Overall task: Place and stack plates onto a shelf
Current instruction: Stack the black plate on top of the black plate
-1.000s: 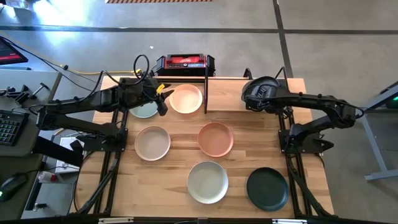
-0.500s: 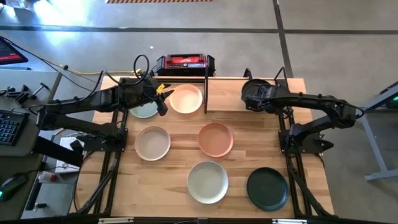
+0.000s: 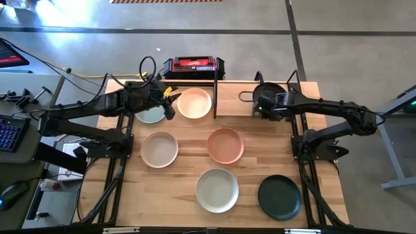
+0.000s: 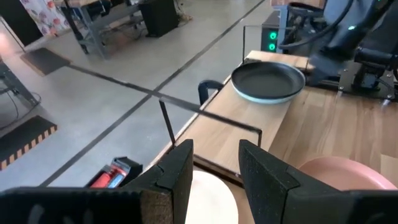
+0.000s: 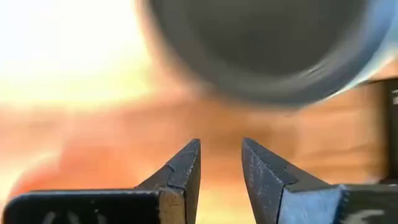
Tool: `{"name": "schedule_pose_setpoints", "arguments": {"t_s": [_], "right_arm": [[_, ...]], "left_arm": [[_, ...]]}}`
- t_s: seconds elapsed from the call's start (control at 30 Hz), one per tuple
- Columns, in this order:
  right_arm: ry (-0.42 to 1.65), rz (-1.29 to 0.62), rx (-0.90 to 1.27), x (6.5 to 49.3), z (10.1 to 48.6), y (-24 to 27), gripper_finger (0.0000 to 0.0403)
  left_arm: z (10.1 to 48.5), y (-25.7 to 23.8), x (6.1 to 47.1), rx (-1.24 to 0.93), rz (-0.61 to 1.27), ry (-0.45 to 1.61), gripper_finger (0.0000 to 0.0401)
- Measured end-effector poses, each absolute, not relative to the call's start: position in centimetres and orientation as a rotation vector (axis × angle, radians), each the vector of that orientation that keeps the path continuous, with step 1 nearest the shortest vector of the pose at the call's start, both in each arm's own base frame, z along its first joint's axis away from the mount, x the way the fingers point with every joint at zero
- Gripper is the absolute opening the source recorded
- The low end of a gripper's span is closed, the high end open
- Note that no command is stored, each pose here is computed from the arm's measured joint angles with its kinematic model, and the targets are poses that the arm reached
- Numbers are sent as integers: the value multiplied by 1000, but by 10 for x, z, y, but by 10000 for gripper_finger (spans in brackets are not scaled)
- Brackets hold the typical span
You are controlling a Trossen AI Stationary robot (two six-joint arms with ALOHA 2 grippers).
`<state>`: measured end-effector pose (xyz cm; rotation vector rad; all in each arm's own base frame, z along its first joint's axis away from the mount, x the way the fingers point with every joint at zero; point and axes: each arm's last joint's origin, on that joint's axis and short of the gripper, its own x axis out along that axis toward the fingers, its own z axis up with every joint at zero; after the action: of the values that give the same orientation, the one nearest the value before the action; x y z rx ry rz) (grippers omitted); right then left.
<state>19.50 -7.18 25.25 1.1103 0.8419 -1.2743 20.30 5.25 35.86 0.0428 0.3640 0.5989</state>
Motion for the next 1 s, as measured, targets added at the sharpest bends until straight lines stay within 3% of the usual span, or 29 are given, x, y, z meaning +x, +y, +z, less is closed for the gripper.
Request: {"name": "schedule_pose_setpoints", "arguments": {"t_s": [0.17, 0.33, 0.73, 1.0], "right_arm": [[1054, -857, 1174, 206, 253, -53, 94], [1165, -651, 1106, 211, 254, -28, 94], [1306, -331, 827, 213, 252, 45, 94], [1387, -193, 672, 207, 244, 91, 94]], "left_arm": [[353, 53, 198, 40, 576, 440, 120], [349, 50, 191, -31, 548, 487, 120], [348, 40, 186, -256, 304, 498, 120], [340, 34, 183, -287, 245, 600, 120]]}}
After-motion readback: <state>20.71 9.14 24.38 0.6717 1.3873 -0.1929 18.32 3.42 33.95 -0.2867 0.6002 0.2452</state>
